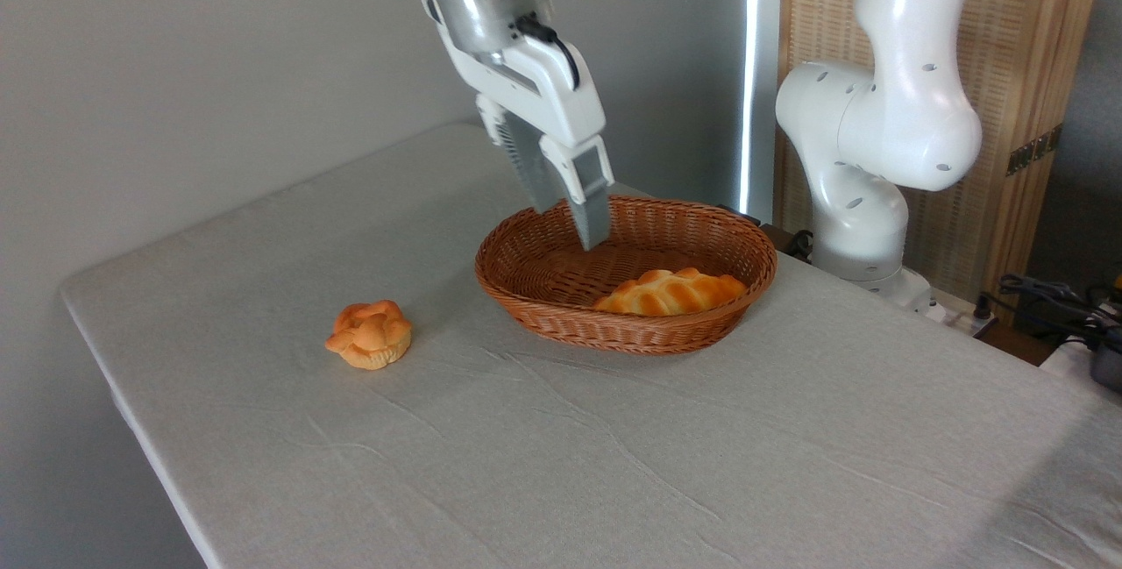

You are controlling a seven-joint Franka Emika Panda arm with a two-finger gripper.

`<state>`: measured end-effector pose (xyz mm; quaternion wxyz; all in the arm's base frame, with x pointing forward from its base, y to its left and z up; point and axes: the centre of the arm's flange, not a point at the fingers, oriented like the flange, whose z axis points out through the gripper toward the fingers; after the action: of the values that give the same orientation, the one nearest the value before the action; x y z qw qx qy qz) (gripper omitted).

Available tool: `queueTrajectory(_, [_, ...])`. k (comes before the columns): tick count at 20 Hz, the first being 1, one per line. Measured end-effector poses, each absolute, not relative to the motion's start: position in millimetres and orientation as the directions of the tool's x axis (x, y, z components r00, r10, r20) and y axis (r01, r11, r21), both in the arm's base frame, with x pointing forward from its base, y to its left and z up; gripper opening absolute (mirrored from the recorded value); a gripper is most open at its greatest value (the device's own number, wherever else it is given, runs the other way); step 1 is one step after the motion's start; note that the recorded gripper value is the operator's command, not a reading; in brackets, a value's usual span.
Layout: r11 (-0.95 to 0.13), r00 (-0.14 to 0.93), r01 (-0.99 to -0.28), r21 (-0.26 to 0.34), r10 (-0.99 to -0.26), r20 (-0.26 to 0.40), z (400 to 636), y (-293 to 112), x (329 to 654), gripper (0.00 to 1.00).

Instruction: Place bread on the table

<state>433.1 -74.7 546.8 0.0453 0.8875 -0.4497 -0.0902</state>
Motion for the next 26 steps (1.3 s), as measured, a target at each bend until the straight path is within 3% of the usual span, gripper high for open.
queueTrajectory(4, [-0.541,0.505,-0.810,0.226,-0.839,-0.202,496,-97,390,1.00])
queueTrajectory(7, [-0.524,0.468,-0.818,0.238,-0.846,-0.254,468,-101,378,1.00])
queueTrajectory(11, [-0.490,0.433,-0.847,0.205,-0.861,-0.269,446,-99,377,1.00])
queueTrajectory(17, [-0.467,0.403,-0.860,0.208,-0.869,-0.287,414,-95,368,0.99])
queueTrajectory(18, [-0.465,0.401,-0.861,0.207,-0.870,-0.287,414,-96,368,0.92])
queueTrajectory(20, [-0.456,0.389,-0.867,0.199,-0.871,-0.301,412,-96,367,0.62])
queueTrajectory(23, [-0.433,0.360,-0.883,0.182,-0.873,-0.331,404,-97,364,0.39])
queueTrajectory(24, [-0.428,0.354,-0.886,0.181,-0.874,-0.333,403,-98,363,0.20])
queueTrajectory(26, [-0.420,0.345,-0.891,0.172,-0.874,-0.343,402,-98,363,0.00])
